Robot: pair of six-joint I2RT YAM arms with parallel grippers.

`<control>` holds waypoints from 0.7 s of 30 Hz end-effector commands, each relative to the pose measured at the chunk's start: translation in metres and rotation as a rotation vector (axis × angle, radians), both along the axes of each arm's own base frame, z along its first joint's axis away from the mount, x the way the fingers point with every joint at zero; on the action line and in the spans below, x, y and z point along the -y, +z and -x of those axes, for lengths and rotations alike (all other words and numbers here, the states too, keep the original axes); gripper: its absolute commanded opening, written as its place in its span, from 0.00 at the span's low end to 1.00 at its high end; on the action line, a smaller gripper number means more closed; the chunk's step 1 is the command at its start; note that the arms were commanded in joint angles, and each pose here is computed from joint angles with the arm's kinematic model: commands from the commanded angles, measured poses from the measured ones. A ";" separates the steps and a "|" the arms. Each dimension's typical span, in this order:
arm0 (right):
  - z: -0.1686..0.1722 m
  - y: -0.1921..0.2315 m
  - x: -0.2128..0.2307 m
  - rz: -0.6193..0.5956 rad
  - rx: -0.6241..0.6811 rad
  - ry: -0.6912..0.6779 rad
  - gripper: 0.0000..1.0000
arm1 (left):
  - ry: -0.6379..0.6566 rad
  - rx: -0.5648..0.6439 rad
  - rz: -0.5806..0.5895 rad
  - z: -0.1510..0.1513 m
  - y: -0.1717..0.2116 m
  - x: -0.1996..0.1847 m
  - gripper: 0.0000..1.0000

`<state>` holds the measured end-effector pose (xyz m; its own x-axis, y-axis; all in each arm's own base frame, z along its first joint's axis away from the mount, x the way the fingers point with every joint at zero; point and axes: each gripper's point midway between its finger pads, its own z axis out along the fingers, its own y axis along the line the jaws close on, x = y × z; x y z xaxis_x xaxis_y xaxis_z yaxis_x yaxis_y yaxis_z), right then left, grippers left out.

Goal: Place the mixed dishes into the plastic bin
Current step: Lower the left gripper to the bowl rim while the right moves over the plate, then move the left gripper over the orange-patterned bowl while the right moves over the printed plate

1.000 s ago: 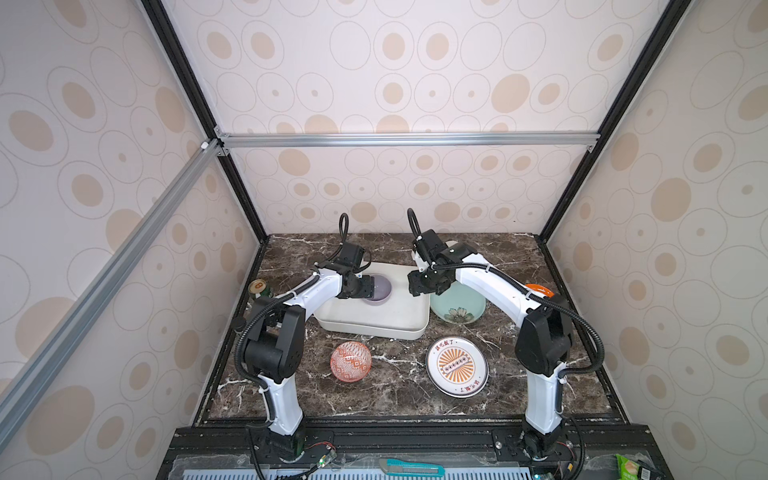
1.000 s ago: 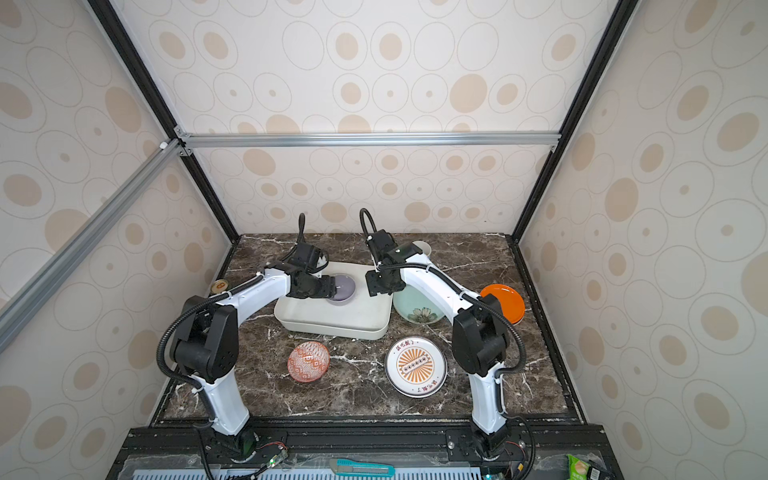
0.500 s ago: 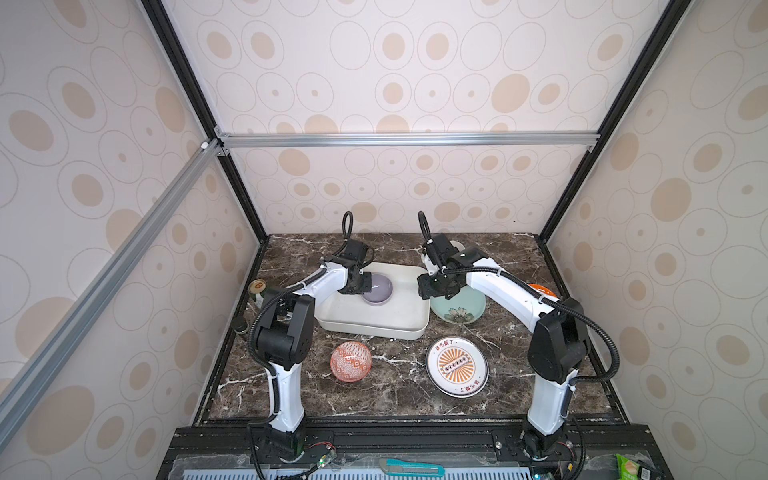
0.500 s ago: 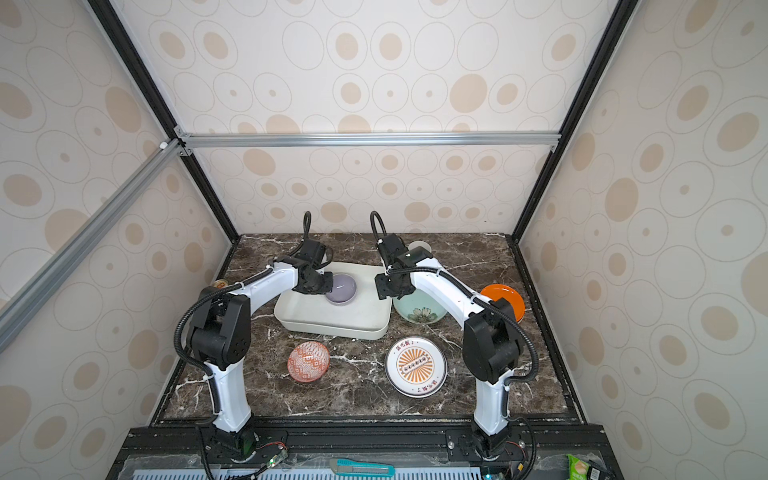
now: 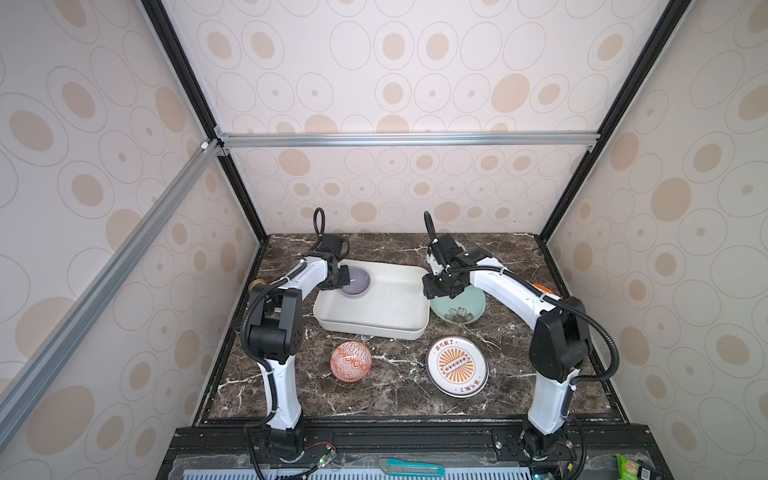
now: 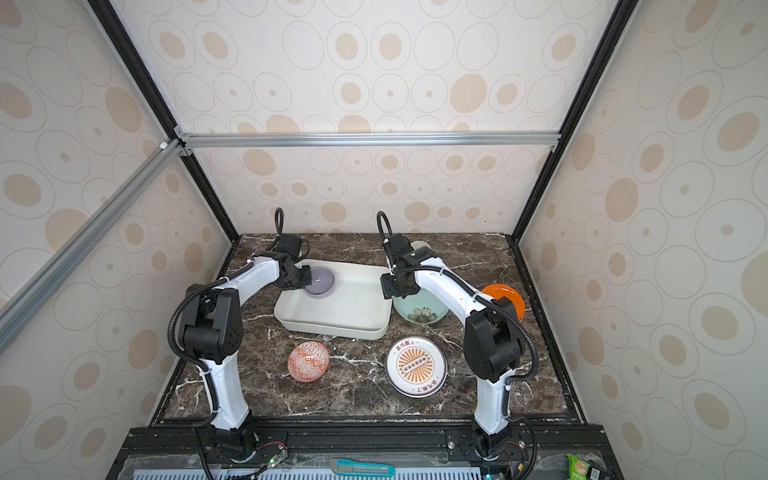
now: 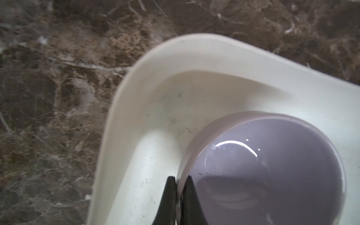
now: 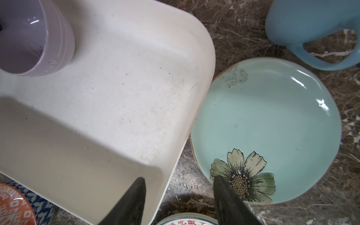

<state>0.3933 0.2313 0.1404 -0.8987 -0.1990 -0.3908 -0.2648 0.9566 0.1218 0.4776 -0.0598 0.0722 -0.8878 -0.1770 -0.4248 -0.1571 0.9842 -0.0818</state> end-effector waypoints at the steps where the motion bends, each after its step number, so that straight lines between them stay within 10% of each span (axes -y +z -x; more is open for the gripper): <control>1: 0.002 0.005 0.003 -0.009 0.007 0.011 0.59 | 0.043 0.027 -0.030 -0.009 0.012 -0.017 0.07; 17: 0.014 0.010 0.006 -0.024 0.000 0.025 0.61 | 0.026 0.151 0.039 -0.020 0.061 -0.005 0.50; 21: 0.023 0.020 0.008 -0.044 0.012 0.034 0.78 | -0.006 0.225 0.072 -0.005 0.103 0.005 0.60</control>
